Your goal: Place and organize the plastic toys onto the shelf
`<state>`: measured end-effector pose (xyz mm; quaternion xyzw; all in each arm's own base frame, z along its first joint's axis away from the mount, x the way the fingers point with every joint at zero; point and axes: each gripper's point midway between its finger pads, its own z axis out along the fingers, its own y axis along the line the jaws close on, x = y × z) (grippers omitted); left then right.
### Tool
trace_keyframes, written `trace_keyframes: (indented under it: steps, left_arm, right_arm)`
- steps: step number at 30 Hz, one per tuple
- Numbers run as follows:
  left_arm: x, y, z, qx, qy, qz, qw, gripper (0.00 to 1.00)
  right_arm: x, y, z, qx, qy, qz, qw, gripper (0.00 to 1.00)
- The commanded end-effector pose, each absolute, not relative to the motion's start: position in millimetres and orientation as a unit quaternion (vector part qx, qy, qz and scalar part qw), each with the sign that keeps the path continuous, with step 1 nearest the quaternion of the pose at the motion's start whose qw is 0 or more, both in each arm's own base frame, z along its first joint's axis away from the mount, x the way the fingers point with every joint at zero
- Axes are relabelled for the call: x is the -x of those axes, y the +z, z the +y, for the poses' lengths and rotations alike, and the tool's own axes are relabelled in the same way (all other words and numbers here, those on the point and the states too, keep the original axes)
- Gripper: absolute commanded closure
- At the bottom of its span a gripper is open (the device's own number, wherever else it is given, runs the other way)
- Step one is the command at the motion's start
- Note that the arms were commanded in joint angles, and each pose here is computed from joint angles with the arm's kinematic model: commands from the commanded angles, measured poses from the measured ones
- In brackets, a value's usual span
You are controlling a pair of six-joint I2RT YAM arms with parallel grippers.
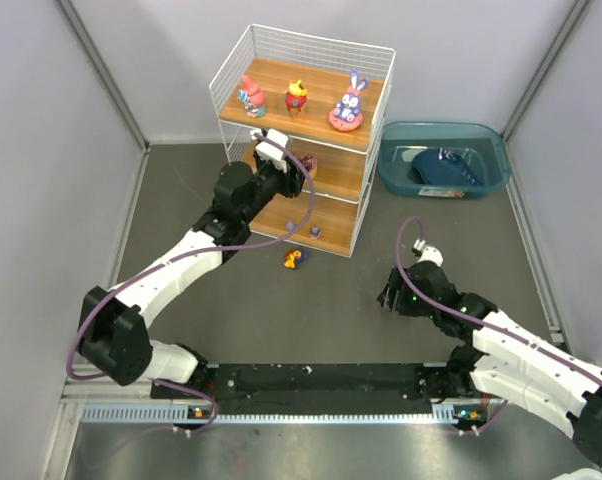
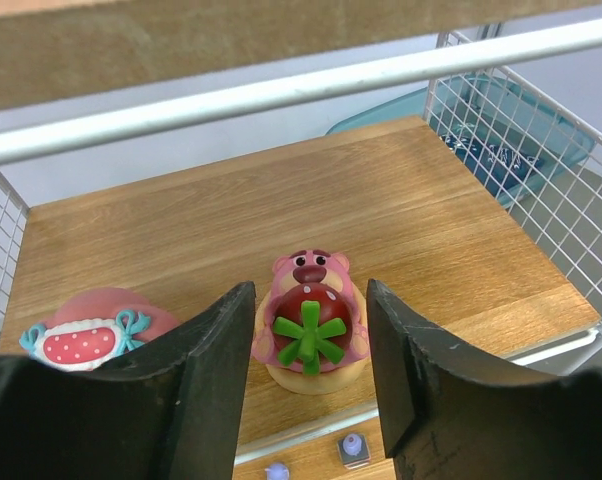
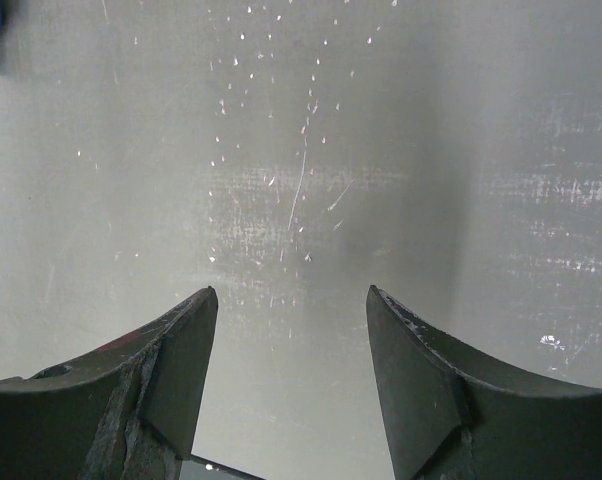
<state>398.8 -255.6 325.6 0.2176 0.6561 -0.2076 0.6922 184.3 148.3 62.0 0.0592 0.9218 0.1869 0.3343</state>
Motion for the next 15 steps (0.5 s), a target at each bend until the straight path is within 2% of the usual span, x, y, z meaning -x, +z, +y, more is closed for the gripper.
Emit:
trace_keyframes:
  steps: [1,9,15]
  left_arm:
    - [-396.1,366.0,-251.3,-0.204,-0.215,0.616,0.730,0.45]
    - [-384.0,384.6,-249.9,-0.206,-0.229,0.597,0.741,0.41]
    - [-350.7,407.9,-244.5,-0.215,-0.251,0.563,0.758,0.36]
  right_arm:
    - [-190.6,69.9,147.1,-0.067,0.189,0.915,0.349,0.38]
    - [-190.4,69.8,146.5,-0.068,0.189,0.915,0.349,0.38]
    - [-190.0,68.1,145.9,-0.068,0.187,0.916,0.349,0.38]
